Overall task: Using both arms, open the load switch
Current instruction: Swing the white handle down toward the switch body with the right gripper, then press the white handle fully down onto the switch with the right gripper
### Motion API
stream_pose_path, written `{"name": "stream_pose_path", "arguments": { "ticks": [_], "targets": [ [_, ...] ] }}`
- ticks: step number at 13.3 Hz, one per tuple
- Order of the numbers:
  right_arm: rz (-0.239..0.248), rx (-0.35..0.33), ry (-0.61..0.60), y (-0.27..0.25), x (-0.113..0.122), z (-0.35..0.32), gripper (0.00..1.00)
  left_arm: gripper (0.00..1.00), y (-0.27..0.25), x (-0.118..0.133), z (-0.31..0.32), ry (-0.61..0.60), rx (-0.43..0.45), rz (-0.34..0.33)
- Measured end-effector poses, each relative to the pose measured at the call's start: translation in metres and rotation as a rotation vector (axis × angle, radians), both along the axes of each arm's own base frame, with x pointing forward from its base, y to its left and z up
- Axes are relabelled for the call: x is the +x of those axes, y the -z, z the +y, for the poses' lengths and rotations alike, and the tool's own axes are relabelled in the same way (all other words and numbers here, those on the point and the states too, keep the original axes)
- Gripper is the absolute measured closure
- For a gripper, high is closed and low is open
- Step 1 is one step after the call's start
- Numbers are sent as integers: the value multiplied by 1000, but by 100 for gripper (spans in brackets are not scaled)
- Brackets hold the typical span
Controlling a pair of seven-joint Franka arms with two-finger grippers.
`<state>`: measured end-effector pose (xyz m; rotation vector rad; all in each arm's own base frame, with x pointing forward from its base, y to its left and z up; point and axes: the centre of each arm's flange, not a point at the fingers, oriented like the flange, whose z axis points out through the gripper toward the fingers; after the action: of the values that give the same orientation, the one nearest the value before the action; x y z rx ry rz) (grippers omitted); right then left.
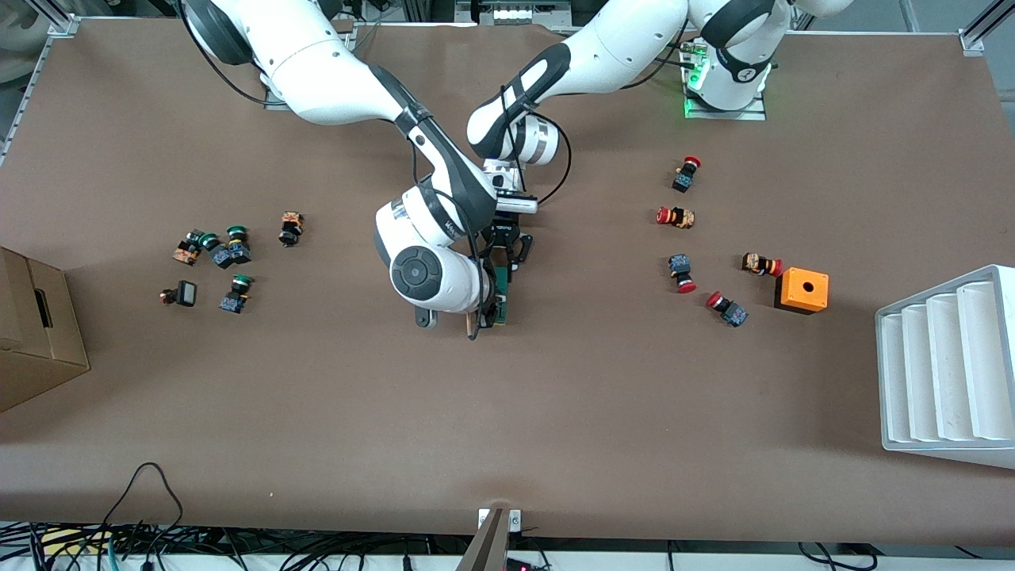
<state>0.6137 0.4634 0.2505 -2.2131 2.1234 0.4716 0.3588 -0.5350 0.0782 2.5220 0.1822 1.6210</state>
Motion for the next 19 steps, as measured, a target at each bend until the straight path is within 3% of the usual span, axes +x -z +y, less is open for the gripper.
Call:
{"name": "stream_pose_path", "arguments": {
  "ticks": [11,19],
  "targets": [
    [-15,-26,-44,-1,-16,6,92,50,0,0,0,0,0,0],
    [8,-50,-83,9,-35,13,87,50,0,0,0,0,-1,0]
  ]
}}
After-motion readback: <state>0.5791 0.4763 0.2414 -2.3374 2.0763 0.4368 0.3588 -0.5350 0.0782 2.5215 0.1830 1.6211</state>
